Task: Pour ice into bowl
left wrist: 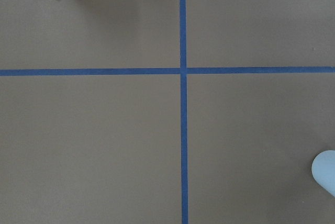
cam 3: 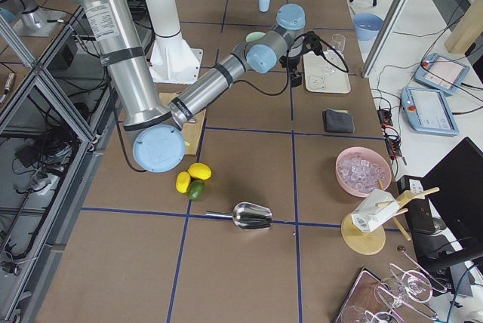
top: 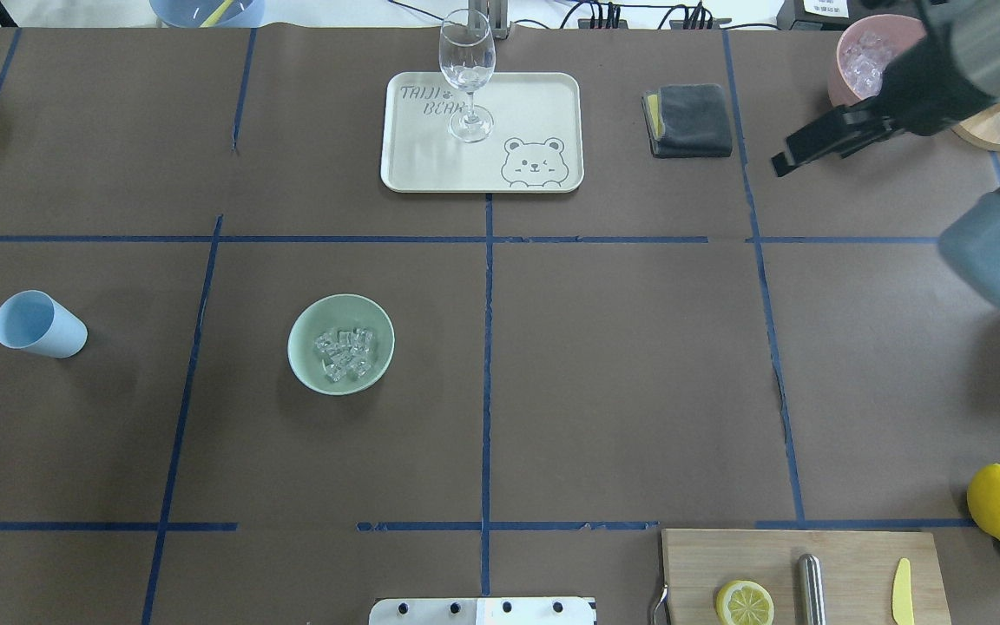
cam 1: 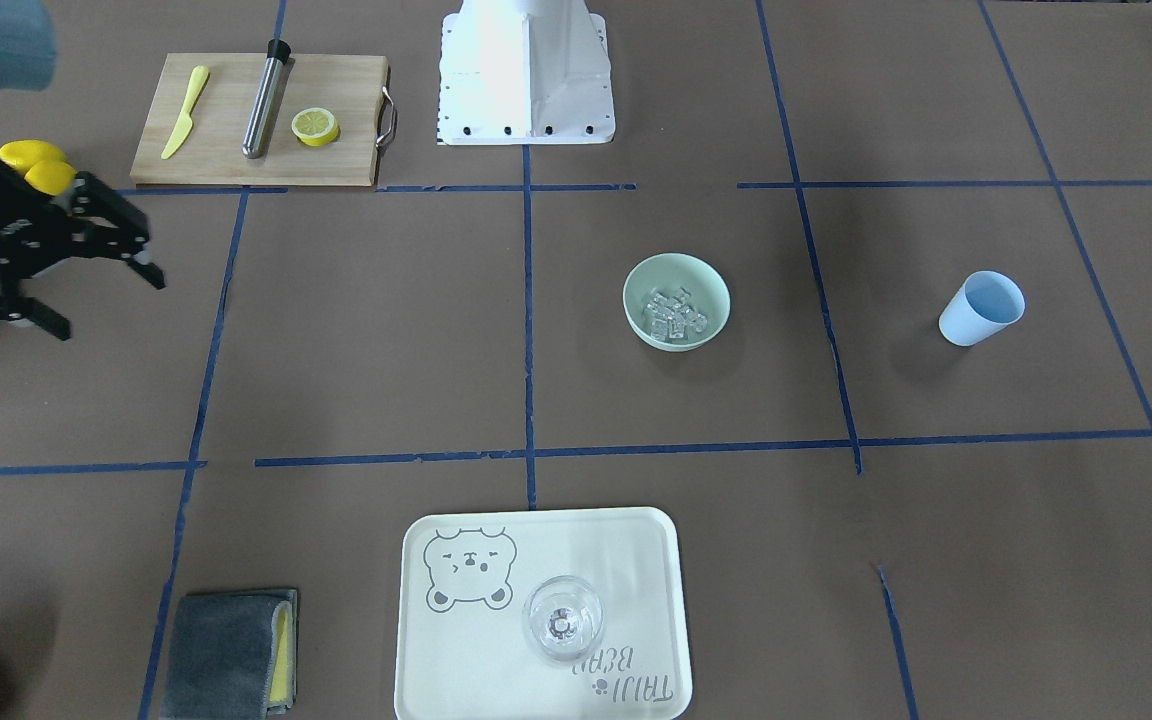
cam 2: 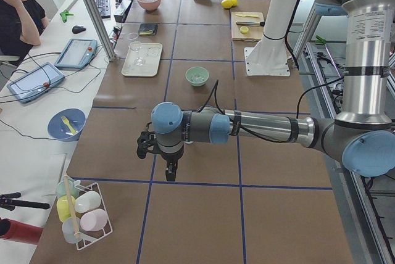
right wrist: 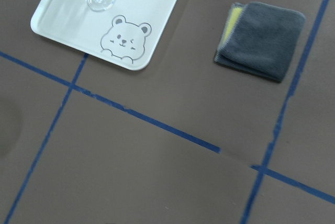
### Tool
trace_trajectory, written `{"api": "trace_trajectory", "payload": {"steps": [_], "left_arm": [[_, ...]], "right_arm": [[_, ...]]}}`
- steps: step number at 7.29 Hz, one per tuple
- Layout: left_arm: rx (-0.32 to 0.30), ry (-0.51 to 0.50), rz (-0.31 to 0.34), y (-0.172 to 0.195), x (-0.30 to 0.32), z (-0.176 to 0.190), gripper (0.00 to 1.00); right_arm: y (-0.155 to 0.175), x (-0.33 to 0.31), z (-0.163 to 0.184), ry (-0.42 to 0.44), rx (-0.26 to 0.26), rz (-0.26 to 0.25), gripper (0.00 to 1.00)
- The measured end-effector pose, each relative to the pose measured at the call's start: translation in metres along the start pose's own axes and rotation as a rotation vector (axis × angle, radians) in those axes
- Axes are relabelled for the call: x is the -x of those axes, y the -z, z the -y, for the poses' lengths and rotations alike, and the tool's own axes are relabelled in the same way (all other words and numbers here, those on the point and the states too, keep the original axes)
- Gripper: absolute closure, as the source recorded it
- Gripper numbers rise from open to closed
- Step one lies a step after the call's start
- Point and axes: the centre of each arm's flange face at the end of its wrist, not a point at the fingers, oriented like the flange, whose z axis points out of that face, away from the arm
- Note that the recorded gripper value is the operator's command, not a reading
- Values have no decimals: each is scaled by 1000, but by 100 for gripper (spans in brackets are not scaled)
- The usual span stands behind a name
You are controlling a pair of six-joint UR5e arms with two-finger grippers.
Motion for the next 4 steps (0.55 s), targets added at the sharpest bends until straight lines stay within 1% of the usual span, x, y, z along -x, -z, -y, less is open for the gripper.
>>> {"api": "trace_trajectory", "payload": {"steps": [2, 4], "left_arm": [[-3, -1, -2, 1, -1, 1, 0], [-5, -2, -3, 1, -2, 1, 0]], "right_arm": [[-71, 127, 12, -98, -43, -52, 1], [-139, 244, 28, -213, -58, -85, 1]]}}
